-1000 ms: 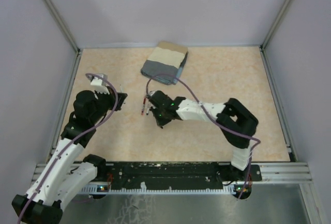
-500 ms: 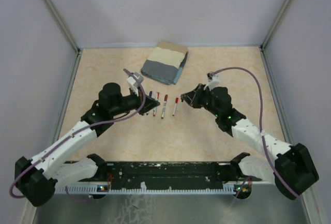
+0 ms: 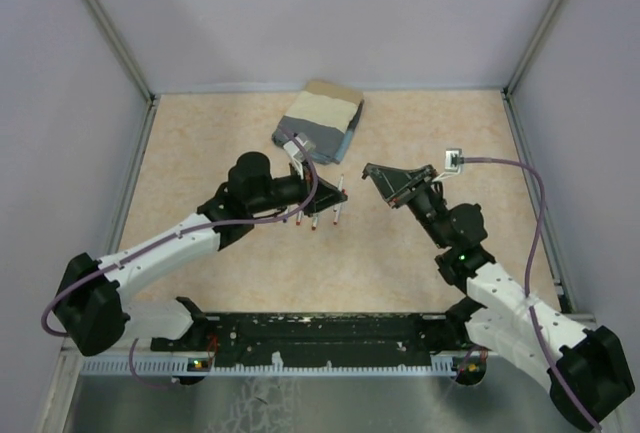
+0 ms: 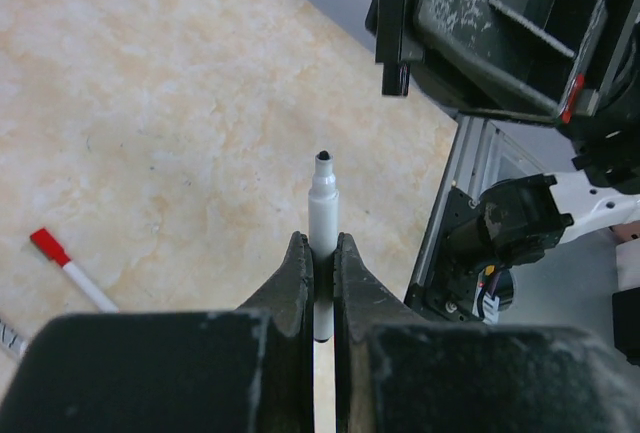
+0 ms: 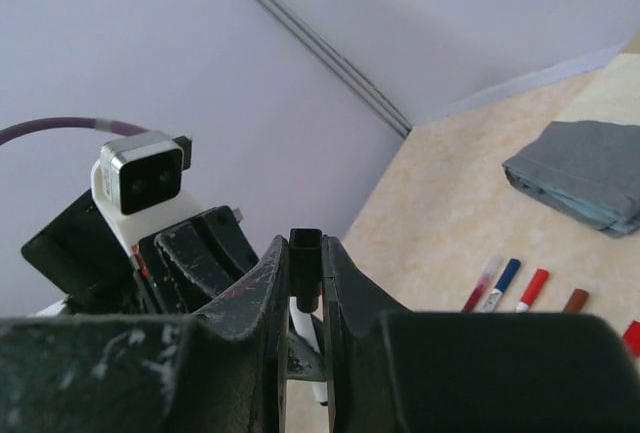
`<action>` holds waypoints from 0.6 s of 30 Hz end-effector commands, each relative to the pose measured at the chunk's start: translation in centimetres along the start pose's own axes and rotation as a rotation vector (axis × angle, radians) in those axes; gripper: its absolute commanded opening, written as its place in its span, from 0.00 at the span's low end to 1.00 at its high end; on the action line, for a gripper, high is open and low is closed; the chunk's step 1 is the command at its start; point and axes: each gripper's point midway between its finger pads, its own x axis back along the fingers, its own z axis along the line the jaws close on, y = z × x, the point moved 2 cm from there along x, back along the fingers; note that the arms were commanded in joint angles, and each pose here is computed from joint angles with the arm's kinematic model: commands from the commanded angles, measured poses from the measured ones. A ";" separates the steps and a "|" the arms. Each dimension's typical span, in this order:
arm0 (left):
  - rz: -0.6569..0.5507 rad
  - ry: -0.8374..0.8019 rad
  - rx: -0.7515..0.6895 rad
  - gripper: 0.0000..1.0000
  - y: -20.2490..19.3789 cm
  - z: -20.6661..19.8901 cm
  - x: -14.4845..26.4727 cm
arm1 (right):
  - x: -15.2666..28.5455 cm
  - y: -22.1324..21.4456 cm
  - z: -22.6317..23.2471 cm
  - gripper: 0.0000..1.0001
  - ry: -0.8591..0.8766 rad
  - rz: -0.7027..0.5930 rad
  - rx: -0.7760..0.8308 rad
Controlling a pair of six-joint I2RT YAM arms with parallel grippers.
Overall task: Insert the pens into the pen caps
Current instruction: Insert the pen cap onto the pen.
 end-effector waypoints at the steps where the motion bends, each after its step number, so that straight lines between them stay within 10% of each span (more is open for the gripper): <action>1: -0.094 -0.114 -0.050 0.00 3.4 -2.7 -0.9 | -0.1 2.3 3.7 0.00 0.155 -0.079 -0.003; 18: -0.056 -0.179 -0.069 0.00 2.3 -3.6 -1.7 | -0.8 1.8 5.3 0.00 0.256 -0.033 -0.005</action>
